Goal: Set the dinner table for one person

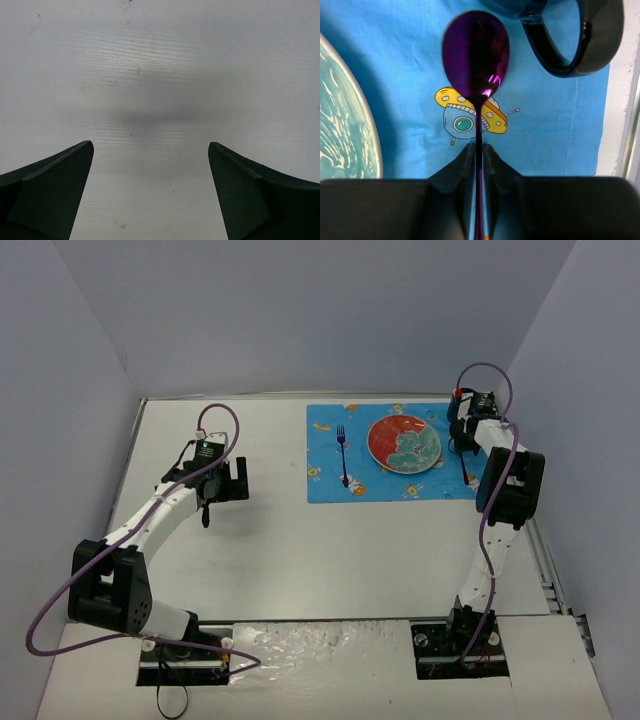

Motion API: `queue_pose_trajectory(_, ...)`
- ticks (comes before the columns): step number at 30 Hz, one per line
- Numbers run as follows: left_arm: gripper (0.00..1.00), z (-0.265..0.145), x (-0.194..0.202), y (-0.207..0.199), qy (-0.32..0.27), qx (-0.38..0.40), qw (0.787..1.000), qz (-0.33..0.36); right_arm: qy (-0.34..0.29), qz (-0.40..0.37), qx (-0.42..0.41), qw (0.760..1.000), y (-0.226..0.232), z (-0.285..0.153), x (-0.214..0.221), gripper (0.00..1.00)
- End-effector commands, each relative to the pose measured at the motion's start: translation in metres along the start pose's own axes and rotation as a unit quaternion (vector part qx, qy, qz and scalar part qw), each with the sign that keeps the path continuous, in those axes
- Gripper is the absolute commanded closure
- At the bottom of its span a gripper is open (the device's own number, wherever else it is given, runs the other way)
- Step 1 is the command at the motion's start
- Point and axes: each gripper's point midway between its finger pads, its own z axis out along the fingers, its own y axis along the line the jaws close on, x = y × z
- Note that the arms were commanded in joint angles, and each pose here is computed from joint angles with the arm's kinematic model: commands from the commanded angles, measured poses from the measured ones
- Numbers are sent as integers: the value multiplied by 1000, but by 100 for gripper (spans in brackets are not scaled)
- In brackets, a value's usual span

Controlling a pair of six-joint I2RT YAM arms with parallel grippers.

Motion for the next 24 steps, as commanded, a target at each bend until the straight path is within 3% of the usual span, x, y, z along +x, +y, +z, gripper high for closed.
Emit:
queue_pose_trajectory(1, 3, -9, -30, -2, -41, 1, 999, -3, -41, 8, 10, 999, -10, -14, -31, 83)
queue_pose_trajectory(8, 3, -16, -31, -2, -45, 3, 999, -9, -63, 28, 28, 997, -15, -47, -44, 59)
queue_pose_trajectory(13, 3, -42, -46, -2, -51, 2, 999, -18, -121, 68, 51, 989, -23, -117, -70, 23)
queue_pose_trajectory(18, 3, -85, -79, 0, -89, -4, 996, -24, -169, 123, 71, 975, -25, -191, -68, 10)
queue_pose_trajectory(22, 3, -126, -99, 6, -122, -8, 992, -25, -244, 154, 71, 955, -20, -275, -67, 1)
queue_pose_trajectory(24, 3, -147, -109, 9, -143, -11, 989, -23, -275, 167, 65, 945, -16, -307, -63, 0)
